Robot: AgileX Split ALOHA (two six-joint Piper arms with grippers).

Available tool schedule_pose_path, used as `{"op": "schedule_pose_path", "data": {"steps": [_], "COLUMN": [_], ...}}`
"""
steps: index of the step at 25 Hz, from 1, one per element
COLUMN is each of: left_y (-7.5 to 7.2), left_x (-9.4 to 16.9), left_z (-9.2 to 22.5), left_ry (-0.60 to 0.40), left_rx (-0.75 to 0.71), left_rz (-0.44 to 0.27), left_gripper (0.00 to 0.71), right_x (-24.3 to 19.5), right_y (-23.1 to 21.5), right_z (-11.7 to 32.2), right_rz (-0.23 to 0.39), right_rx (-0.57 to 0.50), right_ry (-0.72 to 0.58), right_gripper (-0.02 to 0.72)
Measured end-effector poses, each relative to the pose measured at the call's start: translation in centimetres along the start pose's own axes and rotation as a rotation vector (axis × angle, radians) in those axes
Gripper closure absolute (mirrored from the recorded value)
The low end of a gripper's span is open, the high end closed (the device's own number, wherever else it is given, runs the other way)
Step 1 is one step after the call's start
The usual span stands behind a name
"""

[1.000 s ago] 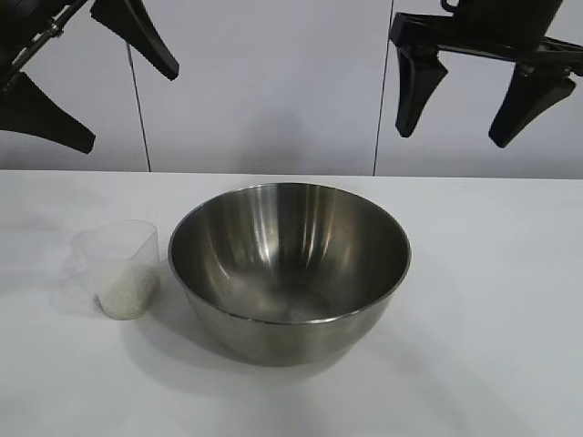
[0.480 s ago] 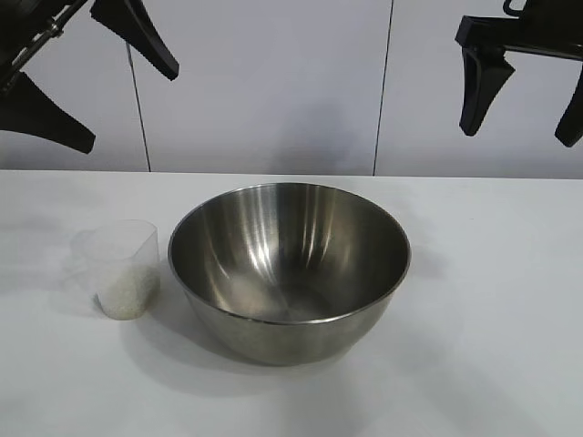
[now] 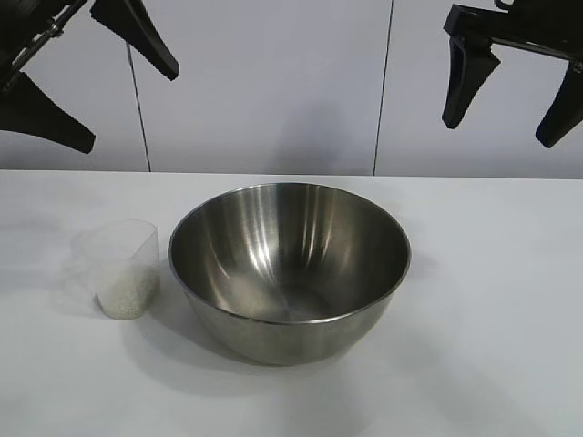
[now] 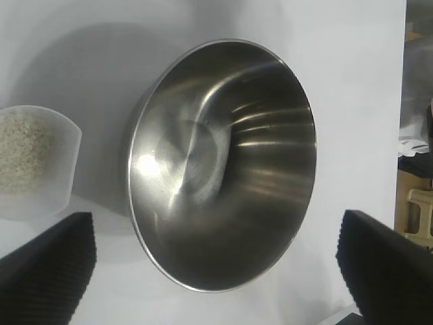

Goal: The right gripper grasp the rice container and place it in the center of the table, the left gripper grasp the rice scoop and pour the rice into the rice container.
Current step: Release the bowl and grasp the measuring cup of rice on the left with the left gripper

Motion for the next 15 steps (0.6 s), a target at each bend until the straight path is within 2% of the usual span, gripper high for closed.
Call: {"op": "schedule_pose_path", "data": {"steps": [2, 15], "left_y": [0.0, 0.0], "left_x": [0.0, 0.0], "left_z": [0.0, 0.0], "left_ry": [0.0, 0.0], "left_rx": [0.0, 0.0], "left_rz": [0.0, 0.0], "left_gripper": [0.016, 0.016], "right_x": [0.0, 0.01], "right_y": [0.23, 0.32], "right_z": [-0.09, -0.3], "right_rz": [-0.016, -0.023], "right_rx": [-0.007, -0.011], "right_ry": [-0.006, -0.021], "right_gripper": [0.061, 0.061]}}
Point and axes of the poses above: a point on each arm's last joint axis where the gripper is mounted, x pointing back along that axis away from the gripper, y along the wrist's bending axis when the last joint is at zero, z = x × y, the point moved 5 cm from there along -x, pointing out along that axis toward the gripper, and after that the axes turned 11 degrees about x, right-handed, at the moved point
